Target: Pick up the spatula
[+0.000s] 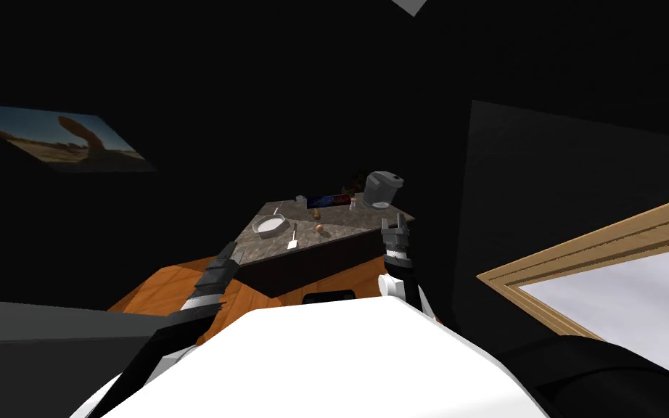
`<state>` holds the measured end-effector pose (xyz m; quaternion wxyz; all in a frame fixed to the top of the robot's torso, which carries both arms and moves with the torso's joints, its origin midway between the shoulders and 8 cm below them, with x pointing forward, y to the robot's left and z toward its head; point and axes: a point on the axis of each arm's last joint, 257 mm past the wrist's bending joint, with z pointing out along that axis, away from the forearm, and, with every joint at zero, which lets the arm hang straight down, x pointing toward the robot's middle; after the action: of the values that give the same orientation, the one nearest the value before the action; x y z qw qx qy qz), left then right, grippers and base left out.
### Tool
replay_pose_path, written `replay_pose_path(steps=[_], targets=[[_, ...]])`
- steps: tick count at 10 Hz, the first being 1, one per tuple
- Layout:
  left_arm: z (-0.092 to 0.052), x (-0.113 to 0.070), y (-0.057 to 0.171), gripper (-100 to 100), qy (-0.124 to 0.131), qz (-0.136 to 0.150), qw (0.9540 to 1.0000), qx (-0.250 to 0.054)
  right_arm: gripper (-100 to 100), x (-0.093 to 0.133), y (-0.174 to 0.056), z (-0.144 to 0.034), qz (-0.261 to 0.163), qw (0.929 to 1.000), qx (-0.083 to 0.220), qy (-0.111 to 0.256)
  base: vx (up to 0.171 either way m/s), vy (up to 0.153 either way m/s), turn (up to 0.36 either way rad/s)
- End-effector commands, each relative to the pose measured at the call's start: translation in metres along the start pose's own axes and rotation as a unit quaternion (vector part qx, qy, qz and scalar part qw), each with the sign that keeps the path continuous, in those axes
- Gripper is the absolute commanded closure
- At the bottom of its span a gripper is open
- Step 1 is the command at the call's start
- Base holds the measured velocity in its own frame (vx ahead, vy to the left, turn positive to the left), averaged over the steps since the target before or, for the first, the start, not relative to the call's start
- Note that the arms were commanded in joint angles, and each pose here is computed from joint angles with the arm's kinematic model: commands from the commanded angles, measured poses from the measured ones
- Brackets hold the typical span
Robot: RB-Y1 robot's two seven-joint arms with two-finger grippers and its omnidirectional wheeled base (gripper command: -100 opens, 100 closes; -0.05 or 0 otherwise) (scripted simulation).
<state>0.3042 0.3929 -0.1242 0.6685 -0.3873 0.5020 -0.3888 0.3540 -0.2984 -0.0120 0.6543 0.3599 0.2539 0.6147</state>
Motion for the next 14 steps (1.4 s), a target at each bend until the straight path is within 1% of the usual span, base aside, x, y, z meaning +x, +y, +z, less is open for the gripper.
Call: replay_pose_path(steps=[1,3,4,5,6,7,8,9,10,11,12,13,14], targets=[[-0.013,-0.011,0.017,-100,0.006,0.015,0.9993,-0.033,0,0.0,0.0,0.0,0.0,1.0,0.0,0.0,-0.012,0.028,-0.289],[-0.034,-0.03,0.044,-100,0.016,0.038,0.9957,-0.083,0,0.0,0.0,0.0,0.0,1.0,0.0,0.0,-0.019,0.052,-0.436],[-0.039,-0.03,0.048,-100,0.019,0.04,0.9948,-0.092,0,0.0,0.0,0.0,0.0,1.0,0.0,0.0,-0.015,0.051,-0.145],[-0.051,-0.04,0.061,-100,0.026,0.052,0.9913,-0.118,0,0.0,0.0,0.0,0.0,1.0,0.0,0.0,-0.003,0.025,-0.297],[-0.053,-0.04,0.062,-100,0.026,0.052,0.9909,-0.121,0,0.0,0.0,0.0,0.0,1.0,0.0,0.0,-0.001,0.021,-0.145],[-0.065,-0.049,0.074,-100,0.034,0.063,0.9864,-0.148,0,0.0,0.0,0.0,0.0,1.0,0.0,0.0,0.001,0.012,-0.296],[-0.067,-0.05,0.076,-100,0.034,0.064,0.9858,-0.151,0,0.0,0.0,0.0,0.0,1.0,0.0,0.0,0.0,0.016,-0.166],[-0.081,-0.059,0.088,-100,0.043,0.074,0.9799,-0.18,0,0.0,0.0,0.0,0.0,1.0,0.0,0.0,0.005,0.01,-0.312],[-0.082,-0.06,0.089,-100,0.043,0.074,0.9795,-0.182,0,0.0,0.0,0.0,0.0,1.0,0.0,0.0,0.004,0.015,-0.161],[-0.094,-0.069,0.1,-100,0.052,0.083,0.9732,-0.208,0,0.0,0.0,0.0,0.0,1.0,0.0,0.0,0.009,0.006,-0.296],[-0.098,-0.069,0.102,-100,0.052,0.084,0.972,-0.213,0,0.0,0.0,0.0,0.0,1.0,0.0,0.0,0.007,0.009,-0.188],[-0.114,-0.079,0.114,-100,0.062,0.093,0.9634,-0.244,0,0.0,0.0,0.0,0.0,1.0,0.0,0.0,0.014,0.003,-0.282],[-0.124,-0.087,0.123,-100,0.068,0.099,0.956,-0.268,0,0.0,0.0,0.0,0.0,1.0,0.0,0.0,0.025,0.0,-0.452]])
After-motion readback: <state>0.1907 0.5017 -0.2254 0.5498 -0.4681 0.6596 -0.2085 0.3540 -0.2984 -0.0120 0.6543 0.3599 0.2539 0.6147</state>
